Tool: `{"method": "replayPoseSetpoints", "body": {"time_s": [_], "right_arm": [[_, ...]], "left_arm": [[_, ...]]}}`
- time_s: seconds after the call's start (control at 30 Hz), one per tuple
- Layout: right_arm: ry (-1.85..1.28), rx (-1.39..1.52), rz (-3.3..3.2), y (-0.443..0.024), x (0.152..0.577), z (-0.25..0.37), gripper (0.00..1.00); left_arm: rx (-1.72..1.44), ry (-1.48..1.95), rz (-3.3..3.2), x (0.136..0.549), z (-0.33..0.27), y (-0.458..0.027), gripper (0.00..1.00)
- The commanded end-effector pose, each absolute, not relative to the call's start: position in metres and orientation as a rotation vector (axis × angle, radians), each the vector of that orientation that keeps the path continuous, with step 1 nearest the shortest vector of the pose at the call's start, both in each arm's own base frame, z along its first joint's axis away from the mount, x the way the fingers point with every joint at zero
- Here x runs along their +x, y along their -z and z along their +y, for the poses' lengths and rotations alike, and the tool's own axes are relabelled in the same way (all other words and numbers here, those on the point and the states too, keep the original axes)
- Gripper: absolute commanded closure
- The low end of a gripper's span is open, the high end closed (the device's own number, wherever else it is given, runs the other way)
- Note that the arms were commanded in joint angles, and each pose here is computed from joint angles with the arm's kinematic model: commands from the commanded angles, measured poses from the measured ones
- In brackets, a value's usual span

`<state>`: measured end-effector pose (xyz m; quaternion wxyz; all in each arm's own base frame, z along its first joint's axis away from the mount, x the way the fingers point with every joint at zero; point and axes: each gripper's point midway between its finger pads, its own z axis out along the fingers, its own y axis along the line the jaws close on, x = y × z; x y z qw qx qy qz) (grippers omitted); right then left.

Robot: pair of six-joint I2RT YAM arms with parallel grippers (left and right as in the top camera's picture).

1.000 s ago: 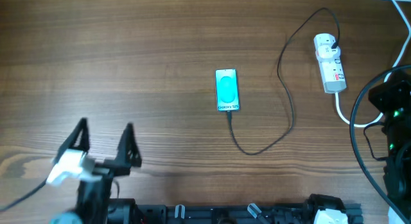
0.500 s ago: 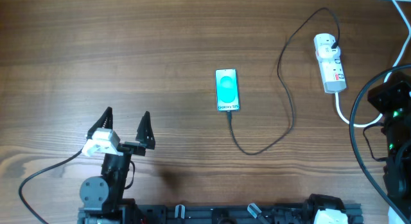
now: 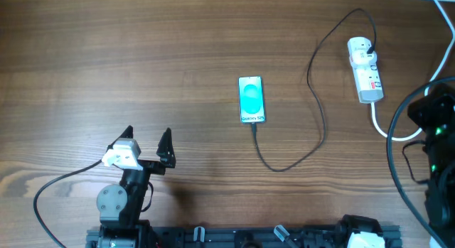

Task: Plug charger to phone and switch on socket

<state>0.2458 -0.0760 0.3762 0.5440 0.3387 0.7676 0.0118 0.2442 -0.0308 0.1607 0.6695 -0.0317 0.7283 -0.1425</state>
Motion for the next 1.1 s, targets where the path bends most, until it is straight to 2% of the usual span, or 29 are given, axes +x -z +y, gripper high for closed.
{"method": "replayPoseSetpoints", "body": {"time_s": [0.0, 0.27, 0.53, 0.7, 0.73, 0.77, 0.8, 1.07], "right_arm": [[-0.015, 0.791, 1.791, -0.384, 0.236, -0.077, 0.91], [0.050, 0.681, 1.792, -0.394, 0.215, -0.073, 0.85], [0.017, 0.590, 1.695, -0.409, 0.131, -0.053, 0.74], [-0.101, 0.494, 1.664, -0.407, 0.097, -0.026, 0.55], [-0.133, 0.468, 1.664, -0.406, 0.093, -0.020, 0.42], [-0.156, 0.450, 1.672, -0.404, 0.091, -0.015, 0.13], [-0.178, 0.435, 1.686, -0.402, 0.090, -0.010, 0.00], [-0.156, 0.498, 1.902, -0.348, 0.076, -0.009, 0.00]], "left_arm": [[-0.048, 0.327, 1.657, 0.244, -0.035, -0.156, 0.00], [-0.048, 0.327, 1.659, 0.244, -0.034, -0.156, 0.00], [-0.048, 0.327, 1.659, 0.244, -0.034, -0.156, 0.00], [-0.049, 0.327, 1.659, 0.244, -0.034, -0.156, 0.00], [-0.048, 0.327, 1.659, 0.244, -0.035, -0.156, 0.00], [-0.048, 0.327, 1.659, 0.244, -0.034, -0.156, 0.00], [-0.048, 0.327, 1.659, 0.244, -0.035, -0.156, 0.00], [-0.048, 0.327, 1.659, 0.244, -0.034, -0.156, 0.00]]}}
